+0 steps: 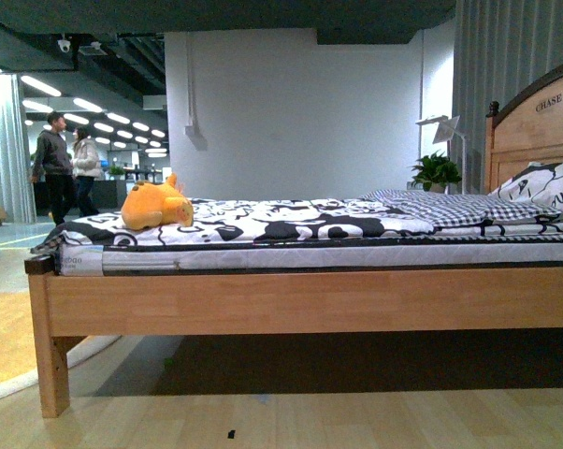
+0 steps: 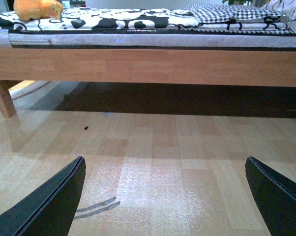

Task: Put away toys

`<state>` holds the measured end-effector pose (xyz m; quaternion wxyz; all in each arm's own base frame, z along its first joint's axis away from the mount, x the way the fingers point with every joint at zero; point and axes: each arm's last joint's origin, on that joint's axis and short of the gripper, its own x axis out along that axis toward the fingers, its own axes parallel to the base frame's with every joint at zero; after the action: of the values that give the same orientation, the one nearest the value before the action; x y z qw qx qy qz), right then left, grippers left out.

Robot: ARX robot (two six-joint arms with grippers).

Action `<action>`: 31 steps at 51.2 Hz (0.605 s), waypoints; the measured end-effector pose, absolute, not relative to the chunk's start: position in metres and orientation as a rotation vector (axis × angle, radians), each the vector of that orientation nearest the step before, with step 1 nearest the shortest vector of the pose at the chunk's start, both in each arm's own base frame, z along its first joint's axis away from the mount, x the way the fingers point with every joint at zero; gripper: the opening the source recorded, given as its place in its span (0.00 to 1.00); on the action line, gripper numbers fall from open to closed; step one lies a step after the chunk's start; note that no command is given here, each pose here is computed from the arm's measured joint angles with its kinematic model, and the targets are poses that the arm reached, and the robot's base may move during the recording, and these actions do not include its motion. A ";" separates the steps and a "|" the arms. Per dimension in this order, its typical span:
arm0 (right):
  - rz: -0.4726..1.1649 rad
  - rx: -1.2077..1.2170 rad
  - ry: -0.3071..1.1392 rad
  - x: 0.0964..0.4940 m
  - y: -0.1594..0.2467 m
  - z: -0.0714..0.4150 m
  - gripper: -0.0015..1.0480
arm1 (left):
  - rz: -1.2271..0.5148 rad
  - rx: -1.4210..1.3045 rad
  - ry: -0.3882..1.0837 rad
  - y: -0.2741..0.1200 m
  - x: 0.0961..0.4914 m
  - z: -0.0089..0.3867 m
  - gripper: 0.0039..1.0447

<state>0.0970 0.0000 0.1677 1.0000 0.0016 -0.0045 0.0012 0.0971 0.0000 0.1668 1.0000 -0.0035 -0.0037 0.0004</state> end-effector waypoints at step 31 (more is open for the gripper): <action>0.002 0.003 -0.009 0.097 0.000 0.168 0.94 | 0.001 -0.007 -0.007 0.000 0.097 0.167 0.94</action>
<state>0.0970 0.0000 0.1677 1.0000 0.0016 -0.0045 0.0010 0.0971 0.0000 0.1668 1.0000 -0.0035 -0.0037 0.0004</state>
